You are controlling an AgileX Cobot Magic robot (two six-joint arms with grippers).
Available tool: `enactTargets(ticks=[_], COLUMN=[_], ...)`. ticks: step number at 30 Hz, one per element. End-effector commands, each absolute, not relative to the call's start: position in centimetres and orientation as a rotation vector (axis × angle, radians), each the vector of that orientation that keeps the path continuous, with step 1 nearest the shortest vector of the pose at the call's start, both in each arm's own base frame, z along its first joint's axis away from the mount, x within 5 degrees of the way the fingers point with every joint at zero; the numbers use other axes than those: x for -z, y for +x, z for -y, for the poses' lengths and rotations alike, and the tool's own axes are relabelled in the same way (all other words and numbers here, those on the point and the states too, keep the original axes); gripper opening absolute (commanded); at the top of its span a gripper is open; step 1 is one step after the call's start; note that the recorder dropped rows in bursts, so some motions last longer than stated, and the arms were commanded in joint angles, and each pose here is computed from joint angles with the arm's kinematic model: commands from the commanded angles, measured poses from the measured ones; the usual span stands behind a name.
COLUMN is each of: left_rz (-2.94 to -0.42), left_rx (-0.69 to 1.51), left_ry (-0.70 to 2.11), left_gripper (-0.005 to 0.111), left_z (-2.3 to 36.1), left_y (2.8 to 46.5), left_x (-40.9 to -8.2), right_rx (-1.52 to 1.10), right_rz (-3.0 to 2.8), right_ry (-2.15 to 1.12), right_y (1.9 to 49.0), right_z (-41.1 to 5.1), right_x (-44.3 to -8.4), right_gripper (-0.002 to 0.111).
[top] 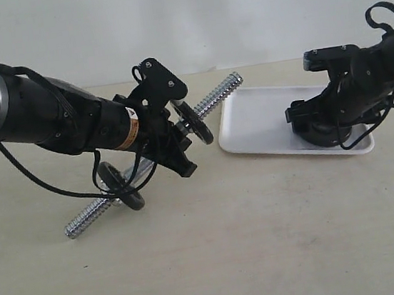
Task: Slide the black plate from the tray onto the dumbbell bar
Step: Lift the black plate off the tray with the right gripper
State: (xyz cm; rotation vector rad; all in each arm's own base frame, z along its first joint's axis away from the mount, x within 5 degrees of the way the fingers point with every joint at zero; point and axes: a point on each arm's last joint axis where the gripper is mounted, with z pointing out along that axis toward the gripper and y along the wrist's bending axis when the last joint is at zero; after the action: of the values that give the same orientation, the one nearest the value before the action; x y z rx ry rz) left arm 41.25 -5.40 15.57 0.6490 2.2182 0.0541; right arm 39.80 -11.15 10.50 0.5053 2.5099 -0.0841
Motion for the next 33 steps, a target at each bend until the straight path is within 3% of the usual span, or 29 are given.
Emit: enactTargets(ticks=[1, 24, 33], left_rz=[-2.136, -2.194, -2.200], left_rx=[-0.075, -0.097, -0.096], left_ry=[0.592, 0.605, 0.607], left_gripper=[0.004, 0.004, 0.004], left_z=[5.3, 4.9, 4.9], left_y=[41.6, 40.5, 40.3], left_x=[-19.0, -17.3, -17.2], right_rx=[0.039, -0.178, -0.239], right_rz=[-2.543, -2.431, -2.445], right_ry=[0.591, 0.502, 0.436], right_y=[39.1, 42.9, 43.2], right_z=[10.8, 10.2, 9.8], right_x=[-10.7, -17.1, -17.7], right_gripper=[0.000, 0.000, 0.000])
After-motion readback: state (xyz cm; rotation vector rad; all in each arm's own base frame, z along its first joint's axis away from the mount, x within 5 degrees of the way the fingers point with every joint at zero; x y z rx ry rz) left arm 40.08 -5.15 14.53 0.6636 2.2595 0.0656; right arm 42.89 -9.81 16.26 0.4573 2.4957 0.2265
